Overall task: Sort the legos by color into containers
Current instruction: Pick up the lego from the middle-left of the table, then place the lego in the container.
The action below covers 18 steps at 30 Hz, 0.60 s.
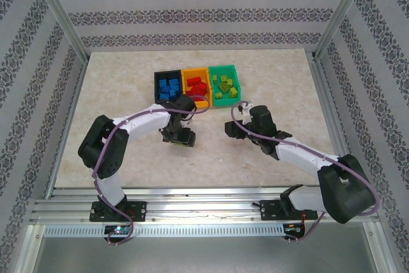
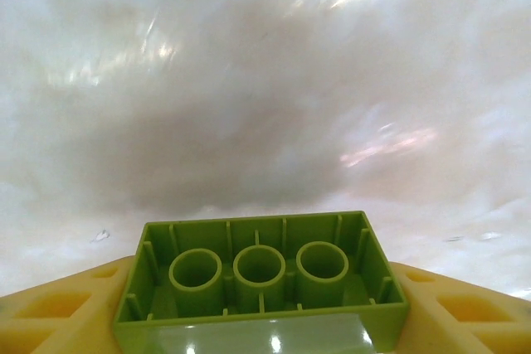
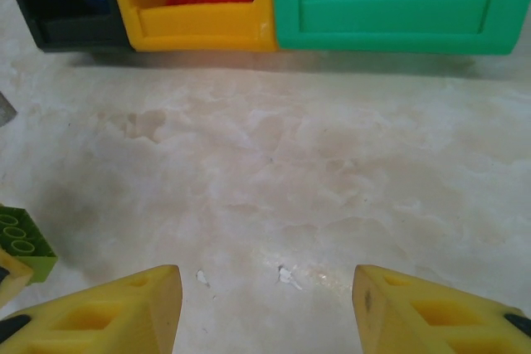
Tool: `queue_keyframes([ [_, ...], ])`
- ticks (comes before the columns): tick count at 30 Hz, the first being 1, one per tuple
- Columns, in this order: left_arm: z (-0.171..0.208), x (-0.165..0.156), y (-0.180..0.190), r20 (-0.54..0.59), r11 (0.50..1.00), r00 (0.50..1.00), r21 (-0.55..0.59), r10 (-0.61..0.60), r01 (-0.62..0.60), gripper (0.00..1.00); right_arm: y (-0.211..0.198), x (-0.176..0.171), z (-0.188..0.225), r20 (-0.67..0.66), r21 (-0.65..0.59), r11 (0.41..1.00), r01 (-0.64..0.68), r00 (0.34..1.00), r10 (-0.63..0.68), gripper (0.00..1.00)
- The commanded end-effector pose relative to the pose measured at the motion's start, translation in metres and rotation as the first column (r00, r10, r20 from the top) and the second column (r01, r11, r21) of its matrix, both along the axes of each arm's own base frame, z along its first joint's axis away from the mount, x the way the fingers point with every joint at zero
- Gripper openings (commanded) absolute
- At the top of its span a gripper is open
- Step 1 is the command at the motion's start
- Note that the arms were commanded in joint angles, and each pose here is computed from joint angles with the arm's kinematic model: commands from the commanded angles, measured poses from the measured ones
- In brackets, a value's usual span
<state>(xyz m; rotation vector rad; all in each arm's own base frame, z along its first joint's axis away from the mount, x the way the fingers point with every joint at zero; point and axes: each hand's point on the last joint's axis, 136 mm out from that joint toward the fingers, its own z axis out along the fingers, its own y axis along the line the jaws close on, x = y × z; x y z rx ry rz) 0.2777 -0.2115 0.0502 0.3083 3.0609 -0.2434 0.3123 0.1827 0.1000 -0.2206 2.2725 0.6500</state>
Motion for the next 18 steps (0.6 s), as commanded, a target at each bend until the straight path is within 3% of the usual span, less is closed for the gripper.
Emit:
queue_keyframes([
  [1,0.033,0.012,-0.020,0.051,0.997,0.999,-0.071,-0.013,0.016,0.67,-0.006,0.004,0.005,-0.017,0.112,0.993,0.031,0.999,-0.029,0.57],
  [9,0.097,0.080,-0.070,0.245,0.975,0.969,-0.220,0.015,0.040,0.67,-0.033,0.011,0.003,-0.055,0.194,0.972,0.132,0.991,-0.123,0.57],
  [18,0.127,0.163,-0.113,0.409,0.967,0.912,-0.245,0.034,0.074,0.66,-0.043,0.015,0.002,-0.076,0.258,0.950,0.174,0.984,-0.160,0.57],
])
